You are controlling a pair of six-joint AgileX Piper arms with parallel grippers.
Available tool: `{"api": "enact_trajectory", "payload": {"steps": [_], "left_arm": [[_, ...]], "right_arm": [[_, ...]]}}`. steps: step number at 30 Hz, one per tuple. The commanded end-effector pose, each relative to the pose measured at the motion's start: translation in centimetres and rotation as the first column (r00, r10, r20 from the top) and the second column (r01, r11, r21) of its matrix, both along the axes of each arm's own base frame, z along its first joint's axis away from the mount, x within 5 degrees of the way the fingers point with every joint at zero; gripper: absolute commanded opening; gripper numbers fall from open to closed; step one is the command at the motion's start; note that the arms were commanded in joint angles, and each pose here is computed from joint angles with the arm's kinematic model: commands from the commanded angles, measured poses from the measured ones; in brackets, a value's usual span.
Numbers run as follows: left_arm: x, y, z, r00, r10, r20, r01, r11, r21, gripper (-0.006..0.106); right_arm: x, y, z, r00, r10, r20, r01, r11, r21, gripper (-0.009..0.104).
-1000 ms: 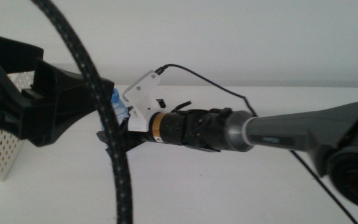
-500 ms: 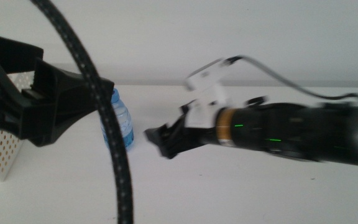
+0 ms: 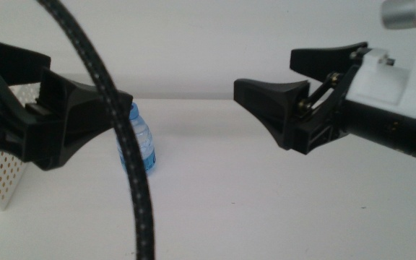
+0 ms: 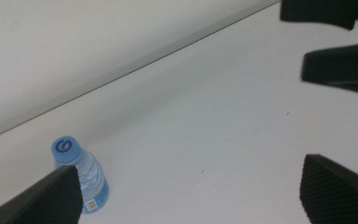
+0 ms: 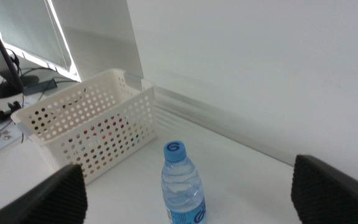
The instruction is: Use arms to grab the bottles and put them into the dustbin to the left of the table.
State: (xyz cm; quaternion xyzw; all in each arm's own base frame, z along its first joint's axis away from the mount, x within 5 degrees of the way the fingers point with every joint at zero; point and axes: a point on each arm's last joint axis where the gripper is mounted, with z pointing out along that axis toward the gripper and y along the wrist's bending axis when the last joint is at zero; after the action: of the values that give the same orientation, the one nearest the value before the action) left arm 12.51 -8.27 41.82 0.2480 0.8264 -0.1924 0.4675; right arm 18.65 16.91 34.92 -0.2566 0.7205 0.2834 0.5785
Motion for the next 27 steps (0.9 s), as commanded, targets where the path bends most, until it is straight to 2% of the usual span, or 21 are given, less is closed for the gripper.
{"api": "enact_trajectory", "payload": {"steps": [1, 9, 12, 14, 16, 19, 20, 27], "left_arm": [[-0.1, 0.0, 0.4, 1.000, 0.002, 0.019, -0.001, 1.000, -0.023, 0.094], [-0.1, 0.0, 0.4, 1.000, 0.002, 0.019, -0.001, 1.000, -0.023, 0.094], [-0.1, 0.0, 0.4, 1.000, 0.002, 0.019, -0.001, 1.000, -0.023, 0.094], [-0.1, 0.0, 0.4, 1.000, 0.002, 0.019, -0.001, 1.000, -0.023, 0.094], [-0.1, 0.0, 0.4, 1.000, 0.002, 0.019, -0.001, 1.000, -0.023, 0.094], [-0.1, 0.0, 0.4, 1.000, 0.002, 0.019, -0.001, 1.000, -0.023, 0.094], [-0.1, 0.0, 0.4, 1.000, 0.002, 0.019, -0.001, 1.000, -0.023, 0.094], [-0.1, 0.0, 0.4, 1.000, 0.002, 0.019, -0.001, 1.000, -0.023, 0.094]], "right_arm": [[-0.2, -0.3, 0.1, 1.000, -0.005, 0.015, 0.005, 1.000, -0.011, 0.088], [-0.3, -0.3, 0.2, 1.000, 0.003, 0.003, -0.003, 1.000, 0.010, 0.088], [-0.2, -0.4, 0.4, 0.999, -0.024, -0.027, 0.025, 0.997, 0.068, 0.088], [-0.4, -0.3, 0.6, 1.000, -0.026, 0.001, 0.026, 0.998, 0.054, 0.088], [-1.0, -0.5, 0.7, 0.998, -0.056, -0.011, 0.056, 0.998, 0.003, 0.088], [-2.1, -1.0, 1.2, 0.995, -0.061, -0.073, 0.047, 0.982, -0.184, 0.088], [-2.5, -1.1, 1.8, 0.996, -0.042, -0.083, 0.023, 0.975, -0.220, 0.088], [-4.7, -2.9, 7.0, 0.990, 0.014, -0.142, -0.070, 0.917, -0.392, 0.088]]}}
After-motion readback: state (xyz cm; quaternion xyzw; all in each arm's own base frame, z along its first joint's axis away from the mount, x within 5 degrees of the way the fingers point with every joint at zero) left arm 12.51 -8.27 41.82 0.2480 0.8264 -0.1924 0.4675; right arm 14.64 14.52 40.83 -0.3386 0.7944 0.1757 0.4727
